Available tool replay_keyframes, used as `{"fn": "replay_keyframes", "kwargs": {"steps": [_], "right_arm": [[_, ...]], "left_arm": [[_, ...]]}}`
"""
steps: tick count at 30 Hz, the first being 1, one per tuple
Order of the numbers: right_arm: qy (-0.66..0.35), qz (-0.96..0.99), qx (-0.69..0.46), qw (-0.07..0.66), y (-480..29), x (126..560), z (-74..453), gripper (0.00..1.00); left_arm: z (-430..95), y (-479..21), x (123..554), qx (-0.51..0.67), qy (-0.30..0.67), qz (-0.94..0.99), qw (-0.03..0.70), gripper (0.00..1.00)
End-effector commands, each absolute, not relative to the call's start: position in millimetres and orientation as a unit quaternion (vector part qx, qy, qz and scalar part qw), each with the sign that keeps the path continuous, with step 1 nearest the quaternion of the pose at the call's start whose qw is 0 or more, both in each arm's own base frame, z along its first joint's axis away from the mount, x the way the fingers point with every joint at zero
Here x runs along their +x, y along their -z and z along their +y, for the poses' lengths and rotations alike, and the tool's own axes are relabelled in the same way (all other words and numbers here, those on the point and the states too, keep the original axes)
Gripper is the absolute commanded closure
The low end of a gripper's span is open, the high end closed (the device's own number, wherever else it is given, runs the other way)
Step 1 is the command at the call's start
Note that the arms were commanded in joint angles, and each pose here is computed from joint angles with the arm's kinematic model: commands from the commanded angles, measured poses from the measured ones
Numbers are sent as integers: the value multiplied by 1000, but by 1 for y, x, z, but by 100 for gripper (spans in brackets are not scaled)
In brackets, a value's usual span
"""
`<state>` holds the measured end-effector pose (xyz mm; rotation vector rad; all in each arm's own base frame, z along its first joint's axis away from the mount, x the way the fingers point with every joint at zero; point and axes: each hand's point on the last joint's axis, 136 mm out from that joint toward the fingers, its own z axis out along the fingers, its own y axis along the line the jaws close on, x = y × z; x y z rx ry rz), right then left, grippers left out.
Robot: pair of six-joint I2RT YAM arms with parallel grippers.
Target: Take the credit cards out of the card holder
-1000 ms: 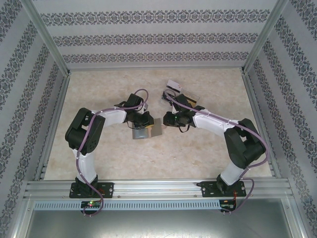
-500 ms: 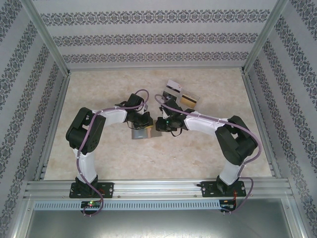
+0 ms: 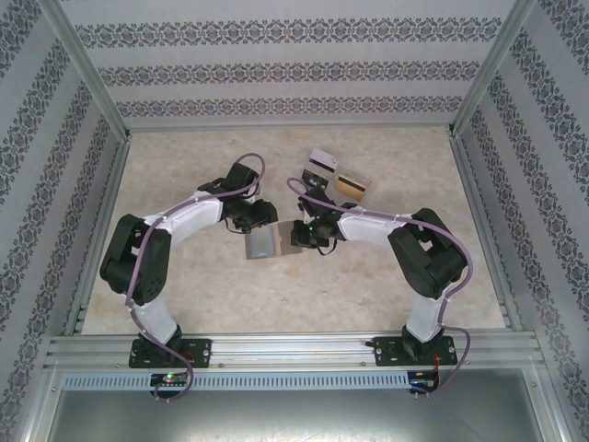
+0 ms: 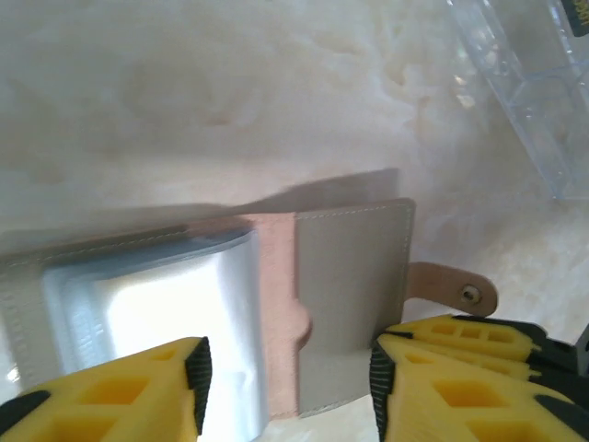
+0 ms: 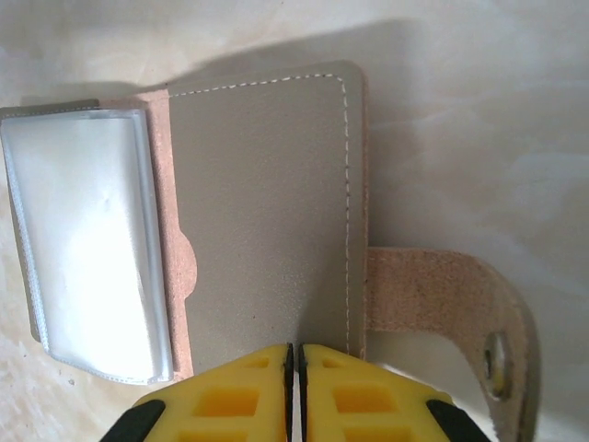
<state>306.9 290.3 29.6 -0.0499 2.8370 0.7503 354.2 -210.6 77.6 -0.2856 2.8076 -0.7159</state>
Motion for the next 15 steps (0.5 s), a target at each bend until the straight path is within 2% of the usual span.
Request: {"fn": "replay_keyframes", "kwargs": {"steps": [1, 15], "right_arm": [[-248, 963, -10, 103, -28, 313, 290, 86], [-241, 966, -6, 93, -18, 309, 288, 86]], "left_arm": [[-188, -54, 330, -121, 198, 970, 75, 46], [-189, -38, 325, -131, 197, 970, 57, 38]]}}
